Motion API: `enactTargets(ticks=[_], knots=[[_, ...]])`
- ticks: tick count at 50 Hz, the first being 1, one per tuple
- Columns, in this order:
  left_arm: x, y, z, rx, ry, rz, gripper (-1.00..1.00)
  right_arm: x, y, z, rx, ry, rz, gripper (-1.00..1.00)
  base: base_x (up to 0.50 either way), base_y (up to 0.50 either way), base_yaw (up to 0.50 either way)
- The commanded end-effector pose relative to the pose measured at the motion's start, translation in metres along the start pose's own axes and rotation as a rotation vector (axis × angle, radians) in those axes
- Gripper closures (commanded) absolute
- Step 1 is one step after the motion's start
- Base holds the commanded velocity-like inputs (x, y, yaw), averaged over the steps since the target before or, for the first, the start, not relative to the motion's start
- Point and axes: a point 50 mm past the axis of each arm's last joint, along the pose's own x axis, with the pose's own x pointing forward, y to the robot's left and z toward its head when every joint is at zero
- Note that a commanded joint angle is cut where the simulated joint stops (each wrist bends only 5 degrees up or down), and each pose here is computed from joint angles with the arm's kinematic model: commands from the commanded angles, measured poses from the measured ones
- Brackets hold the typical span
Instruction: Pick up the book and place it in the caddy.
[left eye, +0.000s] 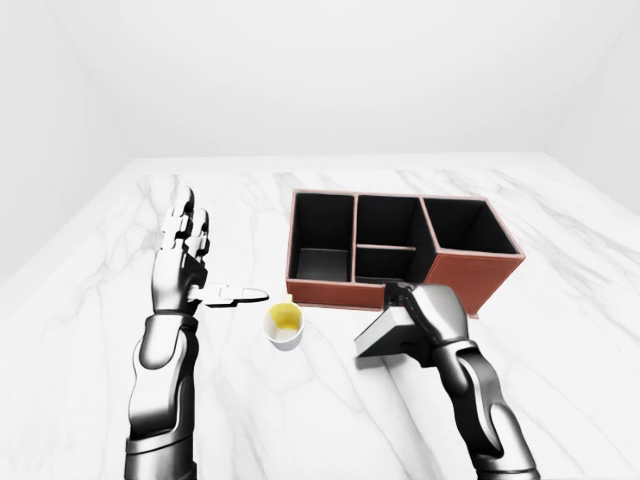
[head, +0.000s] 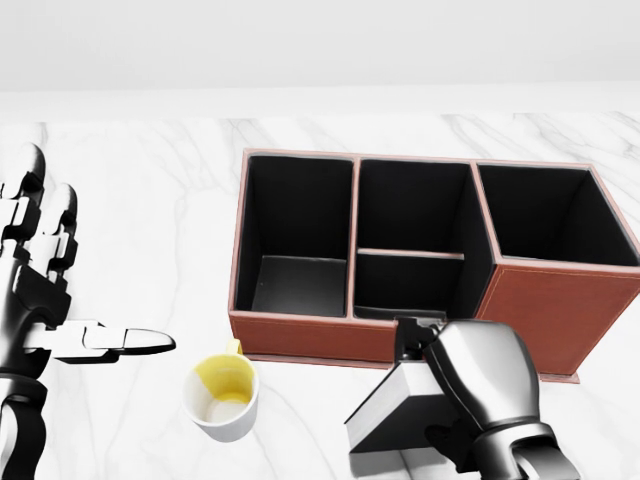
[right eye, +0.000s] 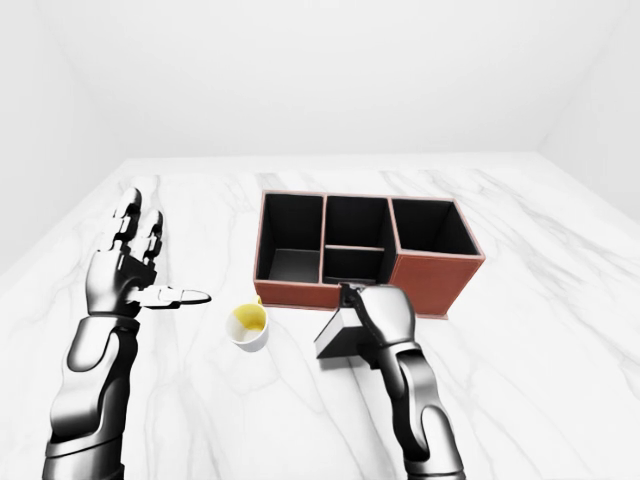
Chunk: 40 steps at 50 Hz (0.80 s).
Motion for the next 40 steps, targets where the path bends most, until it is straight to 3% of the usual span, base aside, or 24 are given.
enactTargets(ticks=[1,16,35,40], knots=[[0.0,0.001,0.002,-0.002,-0.01,0.001,-1.0,-0.006,-0.043,0.021,0.033,-0.082,-0.057,1.0,0.0,0.0,0.0],[-0.003,0.005,0.005,-0.005,-0.021,0.008,-1.0,0.002,-0.087,0.049,-0.016,-0.215,-0.104,1.0,0.0,0.0,0.0],[-0.008,0.01,0.009,-0.008,-0.036,0.018,-1.0,0.033,-0.12,0.069,-0.129,-0.288,-0.161,1.0,0.0,0.0,0.0],[-0.008,0.01,0.012,-0.009,-0.047,0.018,-1.0,0.054,-0.134,0.071,-0.157,-0.292,-0.195,1.0,0.0,0.0,0.0]])
